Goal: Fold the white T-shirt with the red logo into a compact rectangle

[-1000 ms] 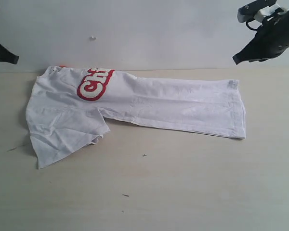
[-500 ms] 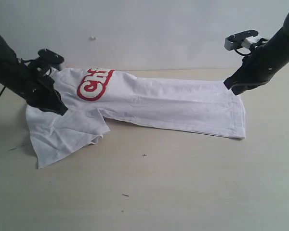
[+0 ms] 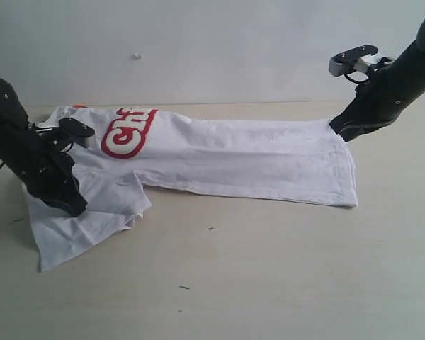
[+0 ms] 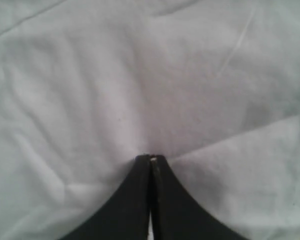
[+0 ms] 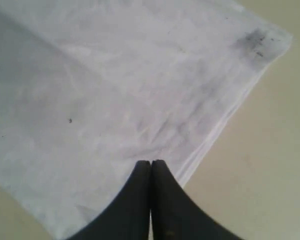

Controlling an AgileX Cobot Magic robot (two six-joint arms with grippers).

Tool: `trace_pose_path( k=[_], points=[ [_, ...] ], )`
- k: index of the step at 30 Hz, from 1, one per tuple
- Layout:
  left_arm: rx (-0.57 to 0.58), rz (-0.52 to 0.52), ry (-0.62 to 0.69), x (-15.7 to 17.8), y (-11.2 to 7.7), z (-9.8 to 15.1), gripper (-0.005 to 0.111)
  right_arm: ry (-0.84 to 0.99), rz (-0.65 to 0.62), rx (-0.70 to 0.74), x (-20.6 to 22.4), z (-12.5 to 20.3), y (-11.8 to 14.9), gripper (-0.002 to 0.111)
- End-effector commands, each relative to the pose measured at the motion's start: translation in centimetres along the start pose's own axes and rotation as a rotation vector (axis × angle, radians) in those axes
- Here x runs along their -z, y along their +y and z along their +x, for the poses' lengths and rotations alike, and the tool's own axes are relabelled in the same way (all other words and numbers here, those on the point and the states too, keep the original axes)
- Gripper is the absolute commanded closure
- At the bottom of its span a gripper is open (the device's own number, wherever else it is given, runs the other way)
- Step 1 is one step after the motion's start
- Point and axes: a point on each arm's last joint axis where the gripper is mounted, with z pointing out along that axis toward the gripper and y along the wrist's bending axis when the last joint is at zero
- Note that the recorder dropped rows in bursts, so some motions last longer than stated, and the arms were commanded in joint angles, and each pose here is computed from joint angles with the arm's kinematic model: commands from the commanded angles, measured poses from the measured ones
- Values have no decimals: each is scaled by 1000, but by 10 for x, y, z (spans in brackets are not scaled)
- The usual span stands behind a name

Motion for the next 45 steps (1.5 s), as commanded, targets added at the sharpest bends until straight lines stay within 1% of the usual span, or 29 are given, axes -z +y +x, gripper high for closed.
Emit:
trace_pose_path(
  k=[1, 6, 8, 11, 13, 15, 16, 18, 20, 23, 26, 31, 36, 39, 42, 45],
  points=[
    [-6, 172, 236, -9, -23, 37, 107, -23, -14, -8, 8, -3, 3, 108],
    [39, 263, 324, 3, -39, 52, 107, -11, -51, -19, 14, -3, 7, 108],
    [70, 262, 336, 7, -42, 55, 107, 9, -69, -18, 14, -1, 9, 108],
    [69, 246, 311, 18, -46, 56, 107, 18, -83, -16, 14, -1, 12, 108],
    [66, 223, 240, 30, -48, 50, 107, 21, -96, -10, 10, -3, 18, 108],
    [39, 214, 137, 44, -52, 41, 107, 38, -114, 14, 1, -5, 28, 108],
    [14, 209, 77, 52, -54, 36, 107, 57, -120, 39, -5, -6, 36, 108],
    [-17, 166, -36, 65, -56, 28, 107, 104, -114, 115, -18, -7, 50, 108],
    [3, 72, -141, 77, -51, 20, 107, 155, -93, 191, -33, -7, 64, 108],
    [20, -43, -233, 85, -43, 13, 107, 176, -54, 171, -53, -6, 72, 108],
    [25, -106, -278, 86, -37, 9, 107, 187, -39, 125, -69, -2, 70, 108],
    [32, -195, -336, 88, -29, 4, 107, 314, -72, 148, -89, 16, 70, 108],
    [32, -214, -349, 88, -27, 3, 107, 413, -124, 138, -86, 26, 74, 108],
    [29, -210, -343, 88, -28, 3, 107, 478, -150, 134, -84, 41, 79, 108],
    [70, -209, -342, 88, -25, 6, 107, 475, -121, 154, -77, 55, 82, 108],
    [120, -211, -321, 85, -18, 16, 107, 450, -101, 155, -65, 65, 86, 108]
  ],
)
